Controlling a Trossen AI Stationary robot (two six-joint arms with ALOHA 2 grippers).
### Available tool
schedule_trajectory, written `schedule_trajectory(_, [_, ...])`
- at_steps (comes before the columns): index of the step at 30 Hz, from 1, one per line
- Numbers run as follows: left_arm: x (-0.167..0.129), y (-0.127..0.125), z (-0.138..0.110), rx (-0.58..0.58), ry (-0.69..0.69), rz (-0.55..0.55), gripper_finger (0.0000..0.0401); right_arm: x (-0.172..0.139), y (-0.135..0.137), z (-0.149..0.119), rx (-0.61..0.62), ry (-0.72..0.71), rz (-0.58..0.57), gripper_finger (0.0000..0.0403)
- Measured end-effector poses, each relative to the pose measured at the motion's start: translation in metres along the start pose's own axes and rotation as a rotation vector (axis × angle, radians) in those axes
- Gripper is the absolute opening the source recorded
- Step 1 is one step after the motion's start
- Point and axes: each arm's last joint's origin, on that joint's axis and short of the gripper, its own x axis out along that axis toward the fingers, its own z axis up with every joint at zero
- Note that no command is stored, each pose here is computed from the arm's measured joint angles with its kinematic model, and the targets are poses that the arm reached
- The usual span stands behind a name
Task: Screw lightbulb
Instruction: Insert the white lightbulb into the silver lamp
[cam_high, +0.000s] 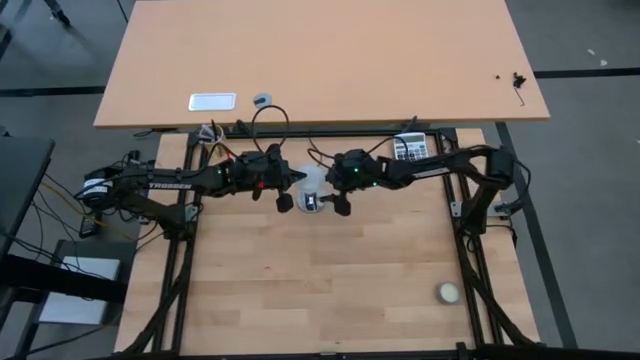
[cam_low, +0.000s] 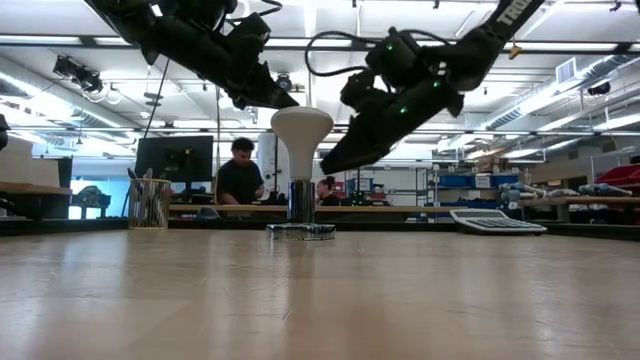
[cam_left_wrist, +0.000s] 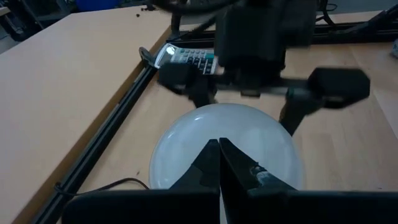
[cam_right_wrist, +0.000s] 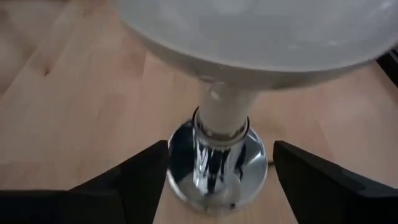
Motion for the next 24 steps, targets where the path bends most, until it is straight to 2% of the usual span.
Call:
schedule_trajectory(4, [0.000, 0.000, 0.000, 0.000, -0.002, 0.000, 0.0000, -0.021, 0.003, 0.007, -0.025, 0.043, 0.007, 0.0271])
schedule_trajectory(8, [0.000, 0.000, 0.000, 0.000, -0.002, 0.000, 0.0000, -0.043, 0.006, 0.015, -0.024, 0.055, 0.008, 0.0219])
schedule_trajectory(12, [0.000, 0.000, 0.000, 0.000, -0.005, 0.000, 0.0000, -0.060, 0.007, 0.029, -0.037, -0.013, -0.004, 0.0133])
schedule_trajectory(16, [0.000, 0.000, 0.001, -0.001, -0.012, 0.000, 0.0000, -0.067, 0.008, 0.051, -0.068, -0.103, -0.012, 0.0031])
schedule_trajectory(17, [0.000, 0.000, 0.001, -0.001, -0.014, 0.000, 0.0000, -0.068, 0.009, 0.058, -0.086, -0.122, -0.013, 0.0016])
schedule_trajectory(24, [0.000, 0.000, 0.001, -0.001, -0.014, 0.000, 0.0000, -0.051, 0.004, 0.087, -0.116, -0.117, -0.006, 0.0016])
